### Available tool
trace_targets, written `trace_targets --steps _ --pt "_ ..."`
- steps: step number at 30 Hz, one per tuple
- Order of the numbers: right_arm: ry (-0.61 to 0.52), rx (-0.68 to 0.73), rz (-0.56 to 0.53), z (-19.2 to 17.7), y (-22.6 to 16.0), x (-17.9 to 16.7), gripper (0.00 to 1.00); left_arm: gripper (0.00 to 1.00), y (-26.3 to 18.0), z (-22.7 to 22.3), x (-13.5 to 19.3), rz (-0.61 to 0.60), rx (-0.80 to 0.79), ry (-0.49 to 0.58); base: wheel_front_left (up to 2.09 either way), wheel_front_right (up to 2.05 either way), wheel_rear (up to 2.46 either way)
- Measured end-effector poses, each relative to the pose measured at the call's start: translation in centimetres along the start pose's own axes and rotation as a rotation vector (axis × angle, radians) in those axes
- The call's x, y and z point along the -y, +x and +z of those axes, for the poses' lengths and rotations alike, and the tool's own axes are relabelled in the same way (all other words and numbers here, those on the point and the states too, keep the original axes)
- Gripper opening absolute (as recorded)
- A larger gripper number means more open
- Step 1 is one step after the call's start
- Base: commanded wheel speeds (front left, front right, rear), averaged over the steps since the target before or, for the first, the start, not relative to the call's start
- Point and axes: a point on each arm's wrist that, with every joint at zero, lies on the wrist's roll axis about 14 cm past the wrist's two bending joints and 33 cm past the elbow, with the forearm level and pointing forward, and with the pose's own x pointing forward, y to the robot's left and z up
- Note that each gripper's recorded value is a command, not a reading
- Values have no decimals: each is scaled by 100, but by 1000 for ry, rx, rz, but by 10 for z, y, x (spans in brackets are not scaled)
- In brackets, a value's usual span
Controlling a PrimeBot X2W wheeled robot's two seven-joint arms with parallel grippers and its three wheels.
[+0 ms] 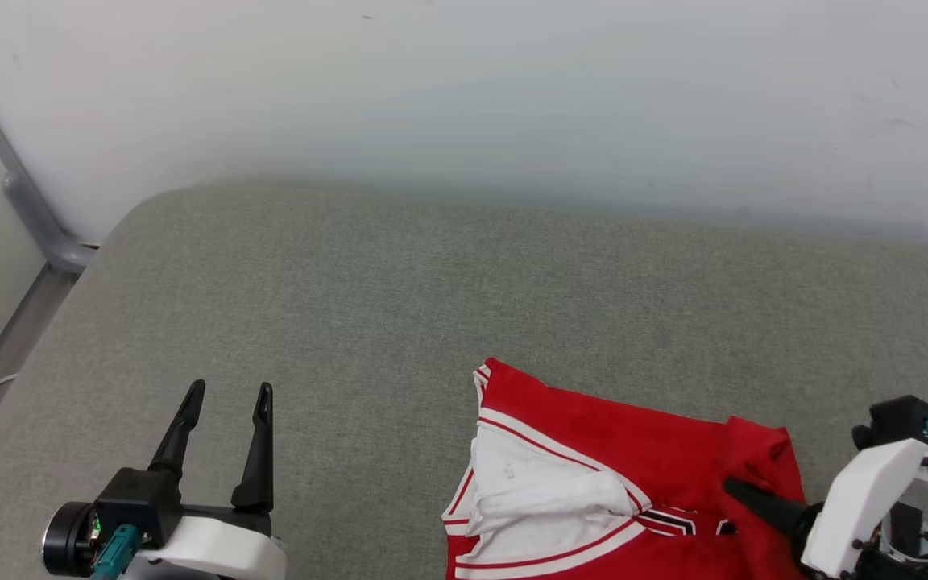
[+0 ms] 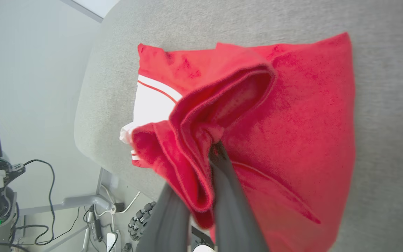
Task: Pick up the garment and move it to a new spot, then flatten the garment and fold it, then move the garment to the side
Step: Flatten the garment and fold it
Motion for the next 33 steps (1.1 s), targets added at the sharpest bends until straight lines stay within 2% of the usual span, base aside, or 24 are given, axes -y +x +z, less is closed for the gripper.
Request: trace_targets --steps 6,12,19,28,29,30,31,33 --pt "8 -30 172 -3 25 -53 0 100 -8 2 -15 48 1 5 0 0 0" --pt "8 -62 236 -16 51 -78 0 100 -15 4 -26 82 3 16 0 0 0" --pt "-12 -83 282 -27 76 -102 0 100 -20 4 -33 104 1 21 0 0 0" --pt "-63 -94 260 -35 103 -110 0 100 -25 2 -38 126 -9 22 0 0 0" --pt "-61 -92 251 -35 106 -107 28 100 -25 1 -38 129 -10 21 0 0 0" --pt "-63 -95 242 -36 108 -106 97 100 -26 1 -39 132 -11 20 0 0 0" --pt "-68 -100 235 -38 111 -105 100 100 -26 1 -39 134 -12 20 0 0 0" --pt "-78 -105 237 -39 115 -108 100 100 -27 1 -40 139 -13 19 0 0 0"
